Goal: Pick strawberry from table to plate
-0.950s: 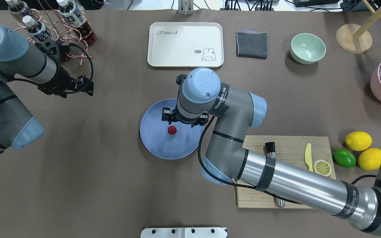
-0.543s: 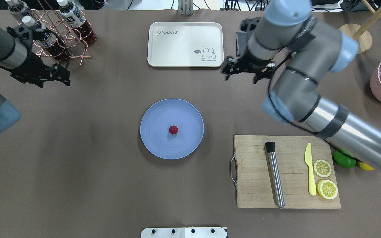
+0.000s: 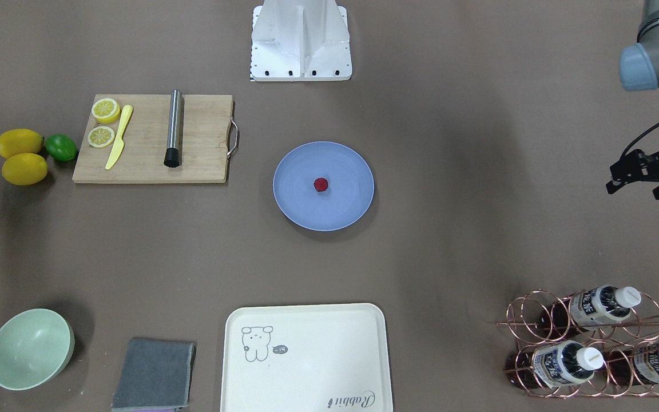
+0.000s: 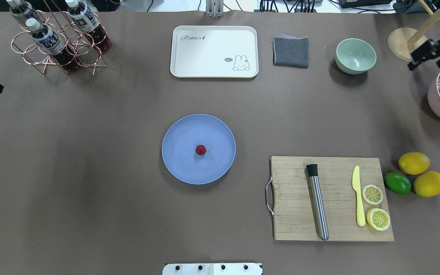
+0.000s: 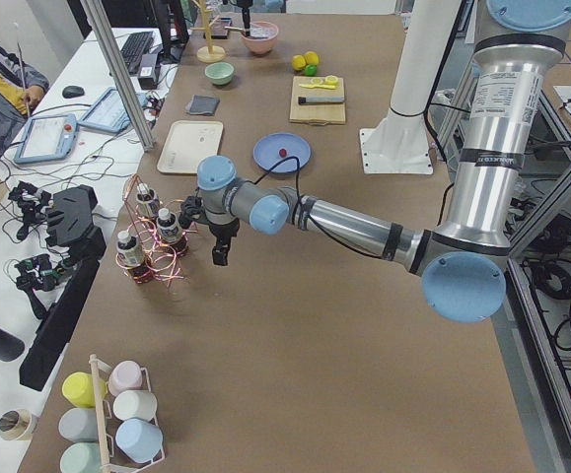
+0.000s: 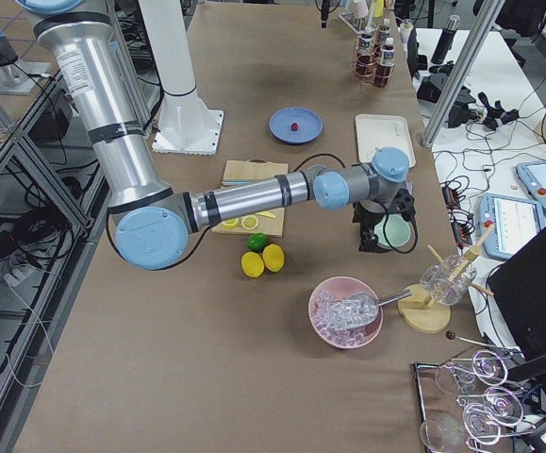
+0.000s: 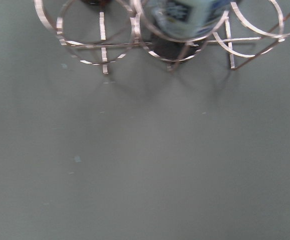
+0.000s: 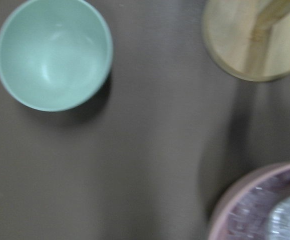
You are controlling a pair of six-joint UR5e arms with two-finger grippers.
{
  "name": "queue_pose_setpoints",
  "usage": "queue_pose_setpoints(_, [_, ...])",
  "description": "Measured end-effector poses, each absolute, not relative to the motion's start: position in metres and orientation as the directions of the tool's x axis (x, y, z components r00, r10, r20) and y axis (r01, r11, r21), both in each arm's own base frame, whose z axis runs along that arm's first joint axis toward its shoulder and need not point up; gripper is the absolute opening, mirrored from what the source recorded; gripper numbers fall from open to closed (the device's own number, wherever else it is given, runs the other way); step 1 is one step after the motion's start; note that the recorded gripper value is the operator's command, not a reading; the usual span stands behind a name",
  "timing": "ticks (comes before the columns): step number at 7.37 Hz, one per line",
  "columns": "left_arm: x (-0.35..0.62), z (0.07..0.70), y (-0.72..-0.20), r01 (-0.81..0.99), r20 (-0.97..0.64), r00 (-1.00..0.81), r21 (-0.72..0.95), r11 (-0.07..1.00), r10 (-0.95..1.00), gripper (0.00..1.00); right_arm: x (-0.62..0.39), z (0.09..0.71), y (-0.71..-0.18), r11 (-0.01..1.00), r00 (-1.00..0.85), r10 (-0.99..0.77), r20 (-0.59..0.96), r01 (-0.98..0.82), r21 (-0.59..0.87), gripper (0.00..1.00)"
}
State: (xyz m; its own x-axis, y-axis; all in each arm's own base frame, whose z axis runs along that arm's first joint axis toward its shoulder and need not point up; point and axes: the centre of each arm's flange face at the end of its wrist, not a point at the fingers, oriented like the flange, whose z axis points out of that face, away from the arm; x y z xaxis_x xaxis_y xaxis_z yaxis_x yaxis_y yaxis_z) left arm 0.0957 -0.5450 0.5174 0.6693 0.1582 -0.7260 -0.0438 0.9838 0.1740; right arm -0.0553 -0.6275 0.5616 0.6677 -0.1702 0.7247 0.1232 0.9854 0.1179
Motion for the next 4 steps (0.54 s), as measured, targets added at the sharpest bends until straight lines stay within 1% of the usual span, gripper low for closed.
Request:
queue_pose_setpoints(1, [0.079,0.530,-0.539,-0.051,-0.721,0.672,0.182,0.982,0.169,0.97,-0.011,0.607,-0.620,0.981,0.665,-0.194,0.721,0.147,0.129,1.00])
queue_pose_setpoints(2, [0.070,0.534,-0.536,-0.054,-0.721,0.671,0.186,0.981,0.173,0.97,0.019,0.634,-0.610,0.981,0.667,-0.192,0.720,0.146,0.127,1.00])
queue_pose_setpoints(4, [0.065,0.534,-0.535,-0.054,-0.723,0.669,0.184,0.981,0.172,0.97,0.050,0.664,-0.589,0.987,0.670,-0.162,0.724,0.124,0.105,1.00])
